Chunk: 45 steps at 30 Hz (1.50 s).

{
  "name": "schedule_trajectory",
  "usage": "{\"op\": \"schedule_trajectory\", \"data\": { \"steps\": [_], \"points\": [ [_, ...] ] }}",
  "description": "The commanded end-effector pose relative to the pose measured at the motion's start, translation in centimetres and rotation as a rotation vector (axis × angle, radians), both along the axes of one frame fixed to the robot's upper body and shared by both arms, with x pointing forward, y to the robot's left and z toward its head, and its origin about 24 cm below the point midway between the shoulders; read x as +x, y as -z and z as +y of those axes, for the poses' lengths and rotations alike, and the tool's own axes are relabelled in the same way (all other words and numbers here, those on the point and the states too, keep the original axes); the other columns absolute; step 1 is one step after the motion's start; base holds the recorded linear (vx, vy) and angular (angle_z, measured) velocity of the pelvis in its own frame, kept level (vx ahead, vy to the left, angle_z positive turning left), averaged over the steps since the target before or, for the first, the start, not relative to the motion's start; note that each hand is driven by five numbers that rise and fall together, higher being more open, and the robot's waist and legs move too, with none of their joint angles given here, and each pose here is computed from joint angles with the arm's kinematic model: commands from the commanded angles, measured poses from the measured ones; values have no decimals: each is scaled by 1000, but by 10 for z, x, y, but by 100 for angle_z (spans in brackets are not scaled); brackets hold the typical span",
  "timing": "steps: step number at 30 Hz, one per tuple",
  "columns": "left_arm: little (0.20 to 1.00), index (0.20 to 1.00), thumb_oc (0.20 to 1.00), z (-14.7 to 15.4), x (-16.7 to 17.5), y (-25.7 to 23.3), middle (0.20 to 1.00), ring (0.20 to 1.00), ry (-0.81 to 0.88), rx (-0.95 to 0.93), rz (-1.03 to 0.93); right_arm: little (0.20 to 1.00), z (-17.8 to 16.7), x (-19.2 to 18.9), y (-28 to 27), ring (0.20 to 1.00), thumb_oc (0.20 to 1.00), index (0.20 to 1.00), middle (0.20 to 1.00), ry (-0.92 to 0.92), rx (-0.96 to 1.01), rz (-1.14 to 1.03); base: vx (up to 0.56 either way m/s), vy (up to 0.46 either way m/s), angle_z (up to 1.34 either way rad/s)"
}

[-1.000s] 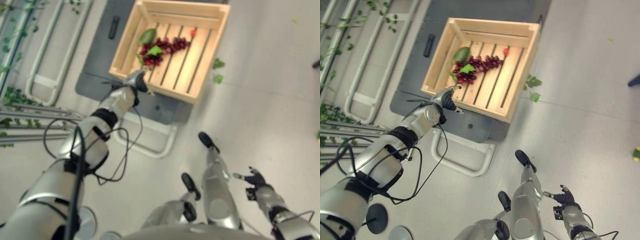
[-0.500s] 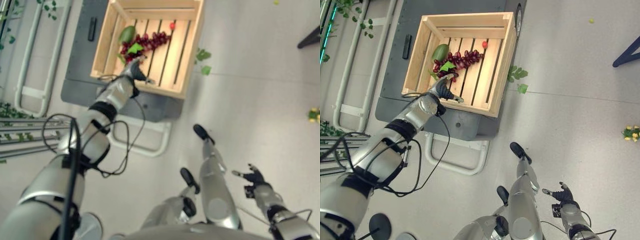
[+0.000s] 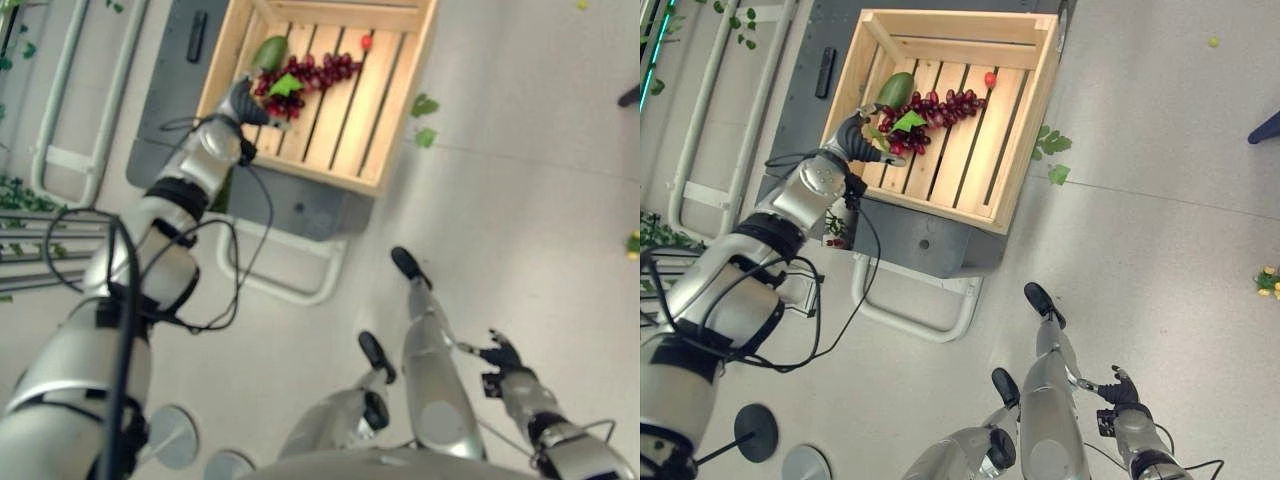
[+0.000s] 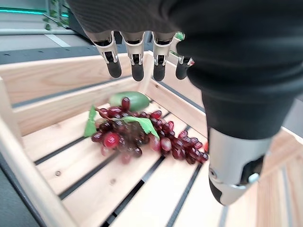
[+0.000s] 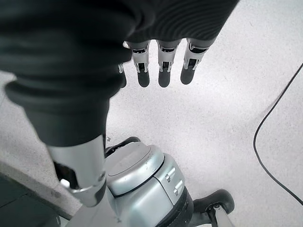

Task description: Pick up the fruits from the basket on one side to the basket on the other side

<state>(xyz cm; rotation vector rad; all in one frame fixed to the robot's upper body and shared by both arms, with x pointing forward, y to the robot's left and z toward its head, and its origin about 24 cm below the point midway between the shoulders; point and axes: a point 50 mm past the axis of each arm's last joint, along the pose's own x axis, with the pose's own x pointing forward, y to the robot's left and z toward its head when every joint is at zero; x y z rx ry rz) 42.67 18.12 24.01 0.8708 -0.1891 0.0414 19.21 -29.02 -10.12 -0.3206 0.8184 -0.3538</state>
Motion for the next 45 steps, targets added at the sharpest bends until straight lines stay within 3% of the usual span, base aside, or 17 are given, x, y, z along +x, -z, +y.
{"op": "schedule_trajectory", "data": {
  "steps": [1, 5, 12, 21, 27, 45],
  "points": [
    [1000, 1000, 1000, 48, -8, -41, 1000, 1000, -140, -64, -128, 1000, -5, -15, 6, 1000, 1000, 1000, 1000, 6, -12, 39, 4, -223, 28],
    [1000, 1000, 1000, 35, -7, -42, 1000, 1000, -94, -34, -129, 1000, -10, -11, 2, 1000, 1000, 1000, 1000, -15, -38, 41, -47, -212, 75],
    [1000, 1000, 1000, 47, -12, -51, 1000, 1000, -112, 6, -165, 1000, -8, 10, -9, 1000, 1000, 1000, 1000, -55, -57, -9, 126, 5, -7],
    [1000, 1000, 1000, 58, -17, -54, 1000, 1000, -112, -2, -196, 1000, 13, 22, -6, 1000, 1000, 1000, 1000, -126, -23, -11, 46, 146, -46],
    [1000, 1000, 1000, 44, -21, -77, 1000, 1000, -52, 27, -261, 1000, 25, 34, -12, 1000, 1000, 1000, 1000, -132, 16, -83, 2, 120, -11],
    [1000, 1000, 1000, 42, -18, -59, 1000, 1000, -62, 38, -238, 1000, 5, 11, -5, 1000, 1000, 1000, 1000, -103, -39, -14, 58, -55, 20]
  ]
}}
